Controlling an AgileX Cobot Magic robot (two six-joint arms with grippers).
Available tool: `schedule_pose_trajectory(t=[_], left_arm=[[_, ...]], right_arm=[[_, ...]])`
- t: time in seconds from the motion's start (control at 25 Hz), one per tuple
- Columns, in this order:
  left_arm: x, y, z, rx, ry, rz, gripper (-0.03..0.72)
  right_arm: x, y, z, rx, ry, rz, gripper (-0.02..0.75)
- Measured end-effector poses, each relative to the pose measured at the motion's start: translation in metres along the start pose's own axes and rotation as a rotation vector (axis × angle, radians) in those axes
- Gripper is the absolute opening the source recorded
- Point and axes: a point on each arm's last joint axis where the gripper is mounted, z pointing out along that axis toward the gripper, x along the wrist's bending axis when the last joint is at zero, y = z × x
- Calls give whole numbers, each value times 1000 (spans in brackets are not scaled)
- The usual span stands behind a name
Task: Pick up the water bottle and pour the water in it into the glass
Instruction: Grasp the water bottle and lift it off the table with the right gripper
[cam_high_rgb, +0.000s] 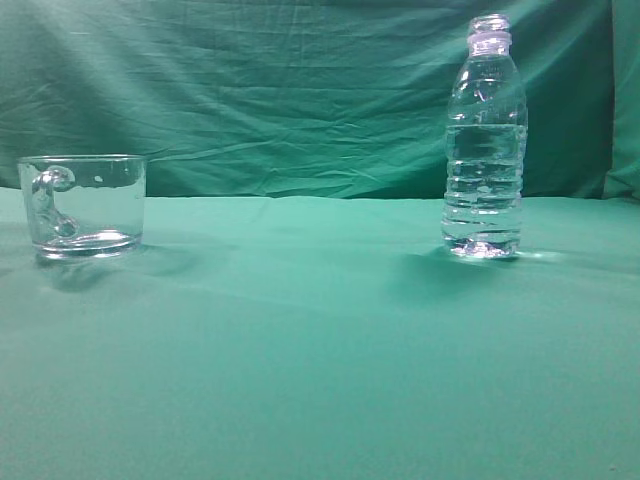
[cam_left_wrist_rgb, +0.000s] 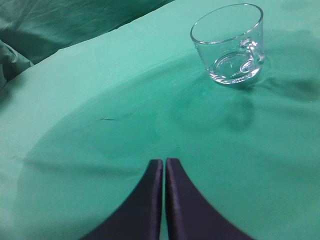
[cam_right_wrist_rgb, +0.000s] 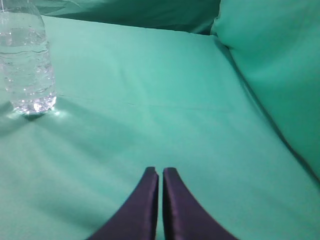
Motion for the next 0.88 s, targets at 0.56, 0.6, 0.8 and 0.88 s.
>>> schedule_pose_trajectory(t=[0.56,0.6,0.8,0.88], left_arm=[[0,0,0,0,0,0,0],[0,0,0,0,0,0,0],[0,0,0,0,0,0,0],[0,0,0,0,0,0,0]], right_arm=[[0,0,0,0,0,0,0],[0,0,0,0,0,0,0],[0,1,0,-6,0,-4,0],[0,3,0,-38,3,21,0]])
